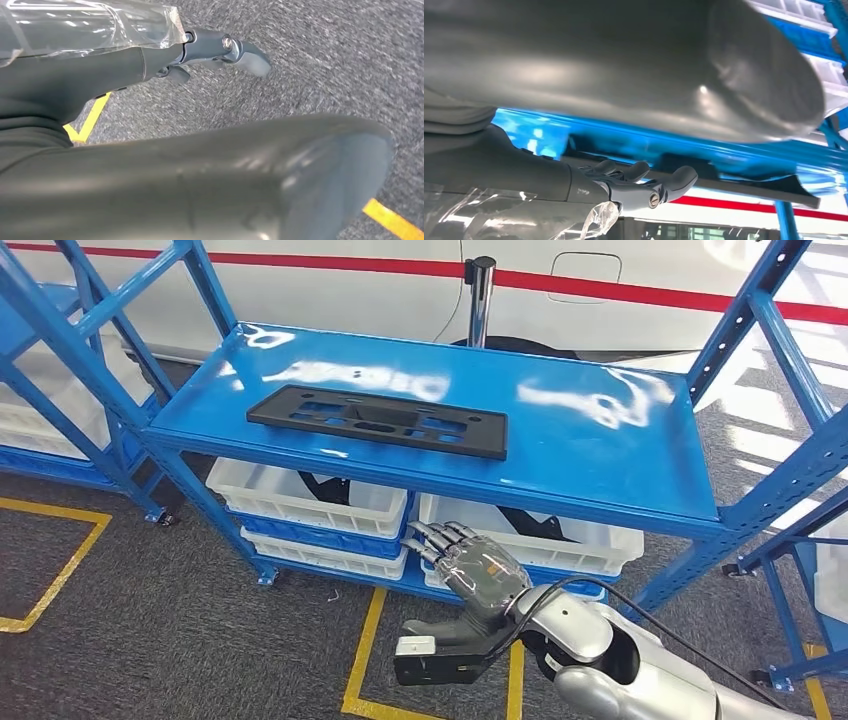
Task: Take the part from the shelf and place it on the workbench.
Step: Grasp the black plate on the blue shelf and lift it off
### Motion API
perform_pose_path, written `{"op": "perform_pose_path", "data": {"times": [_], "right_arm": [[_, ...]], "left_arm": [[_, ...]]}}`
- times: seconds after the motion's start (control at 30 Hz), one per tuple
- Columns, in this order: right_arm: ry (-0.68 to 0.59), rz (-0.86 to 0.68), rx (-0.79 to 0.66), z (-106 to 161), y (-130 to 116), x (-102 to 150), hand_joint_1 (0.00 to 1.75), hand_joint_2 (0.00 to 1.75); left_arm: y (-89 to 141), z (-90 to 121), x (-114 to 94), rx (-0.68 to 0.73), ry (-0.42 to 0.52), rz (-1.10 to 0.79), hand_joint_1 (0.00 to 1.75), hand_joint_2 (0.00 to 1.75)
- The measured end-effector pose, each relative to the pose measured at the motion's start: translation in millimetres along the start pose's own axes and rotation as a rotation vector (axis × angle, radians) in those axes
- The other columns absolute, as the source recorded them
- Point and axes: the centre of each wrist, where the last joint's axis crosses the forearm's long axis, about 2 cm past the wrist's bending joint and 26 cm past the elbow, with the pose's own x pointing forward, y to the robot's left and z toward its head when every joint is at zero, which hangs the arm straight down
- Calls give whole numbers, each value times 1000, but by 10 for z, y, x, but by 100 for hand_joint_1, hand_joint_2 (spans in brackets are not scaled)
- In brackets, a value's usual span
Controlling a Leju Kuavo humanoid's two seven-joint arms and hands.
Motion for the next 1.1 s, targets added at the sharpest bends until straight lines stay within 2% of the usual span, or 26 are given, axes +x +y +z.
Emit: {"op": "perform_pose_path", "data": {"times": [0.47,0.8,0.93,1.1], "right_arm": [[26,4,-3,3,40,-21,0,0],[78,93,-101,47,132,-5,0,0],[94,107,-132,52,127,-26,0,175],[110,103,-141,61,123,-56,0,175]], "left_arm": [[2,1,-6,-10,-3,7,0,0],[1,7,-20,-2,1,5,0,0],[-3,2,-4,-3,-4,1,0,0],[-2,4,-9,-5,-5,-7,0,0]]}}
